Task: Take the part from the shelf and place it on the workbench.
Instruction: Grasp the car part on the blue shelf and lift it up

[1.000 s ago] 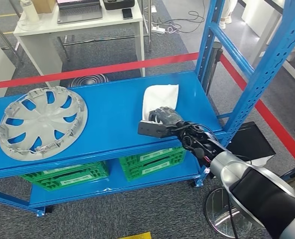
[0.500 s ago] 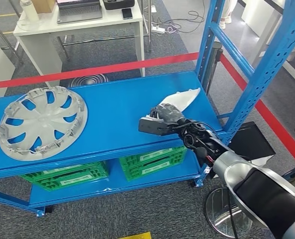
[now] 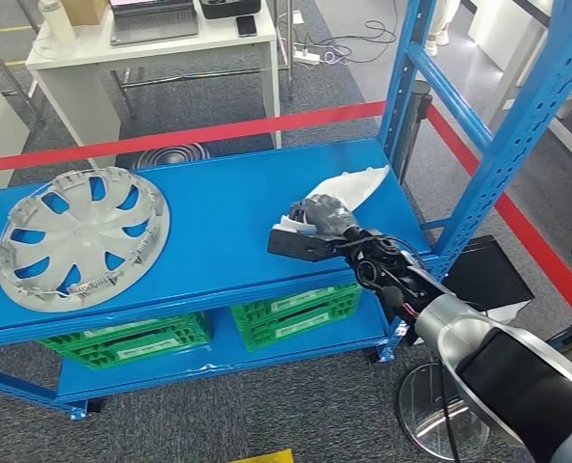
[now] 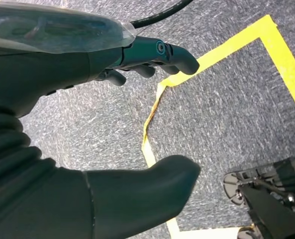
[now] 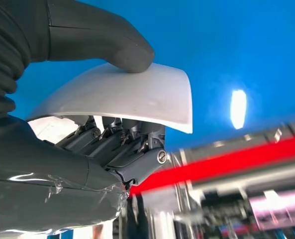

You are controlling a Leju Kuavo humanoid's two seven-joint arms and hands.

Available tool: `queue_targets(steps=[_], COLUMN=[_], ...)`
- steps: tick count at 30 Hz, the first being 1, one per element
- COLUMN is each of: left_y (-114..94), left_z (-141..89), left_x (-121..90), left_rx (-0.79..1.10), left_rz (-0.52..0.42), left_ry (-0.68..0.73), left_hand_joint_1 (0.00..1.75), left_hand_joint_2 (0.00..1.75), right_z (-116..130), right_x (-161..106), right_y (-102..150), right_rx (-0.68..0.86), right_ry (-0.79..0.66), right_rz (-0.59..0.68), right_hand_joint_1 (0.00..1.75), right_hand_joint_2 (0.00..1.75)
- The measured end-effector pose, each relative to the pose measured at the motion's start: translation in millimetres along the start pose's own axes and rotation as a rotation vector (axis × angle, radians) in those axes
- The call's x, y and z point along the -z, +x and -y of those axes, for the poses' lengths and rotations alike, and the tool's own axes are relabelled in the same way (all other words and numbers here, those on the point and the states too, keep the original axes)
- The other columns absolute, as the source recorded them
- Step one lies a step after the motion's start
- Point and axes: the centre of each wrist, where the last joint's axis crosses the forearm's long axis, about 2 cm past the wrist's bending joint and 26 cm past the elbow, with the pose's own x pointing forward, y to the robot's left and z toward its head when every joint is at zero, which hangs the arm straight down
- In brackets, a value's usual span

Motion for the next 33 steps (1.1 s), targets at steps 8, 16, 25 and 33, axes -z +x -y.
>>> queue_targets(steps=[8,16,25,33], left_y=[-4.9,-6.5,-11.4,-11.0], left_z=[-0.5,-0.3,0.9,1.0], left_x=[-0.7,-0.9,-1.7,-1.7], left_rx=[-0.023,-0.027,-0.034,-0.031], left_rz=[-0.012,-0.016,-0.034,-0.035], left_ry=[0.027,0.030,0.036,0.038], left_hand_joint_1=[0.00,0.00,0.00,0.00], left_hand_joint_2=[1.75,1.75,1.75,1.75], right_z=[2.0,4.1,28.2,27.3], right_x=[4.4,7.0,10.4,4.6], right_y=[19.0,28.1,94.8,119.2], right_rx=[-0.004,0.001,0.110,0.396], right_ry=[-0.197,-0.247,-0.472,-0.504], right_rz=[0.135,0.165,0.383,0.508], right_hand_joint_1=[1.47,1.47,1.47,1.47], right_hand_joint_2=[1.75,1.75,1.75,1.75])
